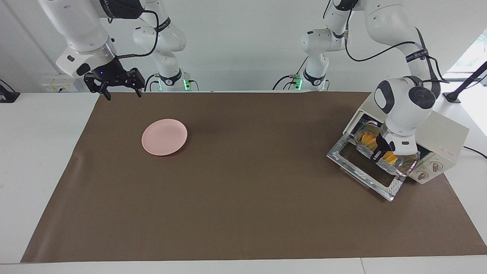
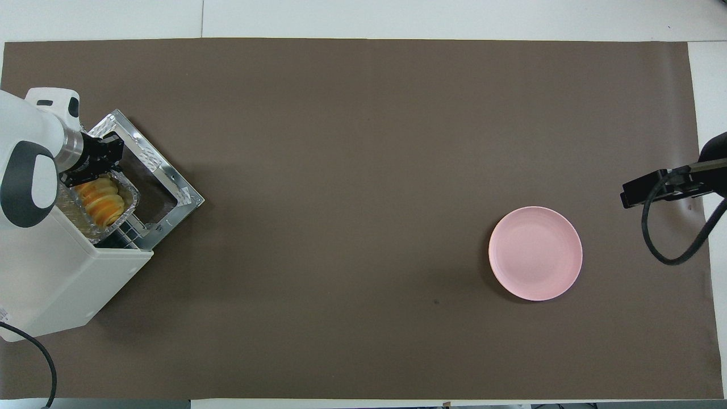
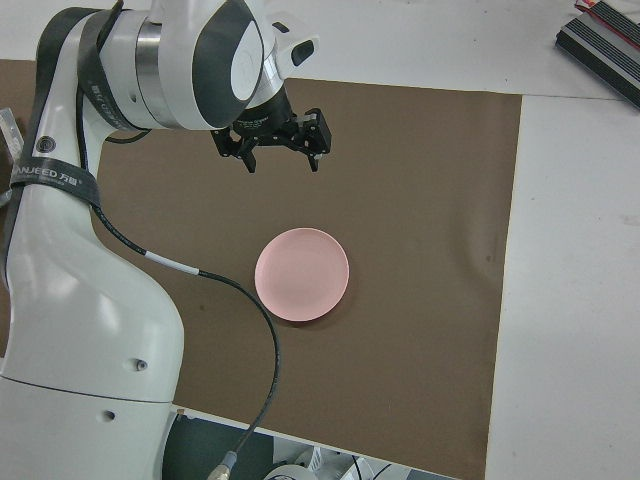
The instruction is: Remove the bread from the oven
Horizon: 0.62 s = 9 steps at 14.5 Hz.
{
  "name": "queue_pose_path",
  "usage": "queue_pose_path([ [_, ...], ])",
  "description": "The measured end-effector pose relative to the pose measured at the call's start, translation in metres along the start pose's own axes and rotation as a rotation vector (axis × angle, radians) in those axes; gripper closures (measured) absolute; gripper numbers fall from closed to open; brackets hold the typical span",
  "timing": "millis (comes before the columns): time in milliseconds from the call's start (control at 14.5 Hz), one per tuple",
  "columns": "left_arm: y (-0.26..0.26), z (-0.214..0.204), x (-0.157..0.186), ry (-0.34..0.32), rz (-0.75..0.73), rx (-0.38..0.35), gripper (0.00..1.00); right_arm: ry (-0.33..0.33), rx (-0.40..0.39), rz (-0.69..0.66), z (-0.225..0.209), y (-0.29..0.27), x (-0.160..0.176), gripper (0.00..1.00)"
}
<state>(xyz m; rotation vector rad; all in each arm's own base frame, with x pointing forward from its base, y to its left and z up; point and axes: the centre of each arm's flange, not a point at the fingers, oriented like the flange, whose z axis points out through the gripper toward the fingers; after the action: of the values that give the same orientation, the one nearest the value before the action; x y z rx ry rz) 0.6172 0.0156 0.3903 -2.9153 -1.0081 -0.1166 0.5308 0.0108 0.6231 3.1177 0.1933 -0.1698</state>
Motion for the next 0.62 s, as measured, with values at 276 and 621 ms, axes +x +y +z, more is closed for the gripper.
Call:
queue_pose_path([
  [276,0.072,-0.053,-0.022,0.045,0.115,-0.045,0.98,0.0,0.0,0.0,0.0,0.0,0.0,0.0],
  [621,0.233,-0.106,-0.189,0.036,0.45,-0.079,0.98,0.0,0.0,0.0,0.0,0.0,0.0,0.0],
])
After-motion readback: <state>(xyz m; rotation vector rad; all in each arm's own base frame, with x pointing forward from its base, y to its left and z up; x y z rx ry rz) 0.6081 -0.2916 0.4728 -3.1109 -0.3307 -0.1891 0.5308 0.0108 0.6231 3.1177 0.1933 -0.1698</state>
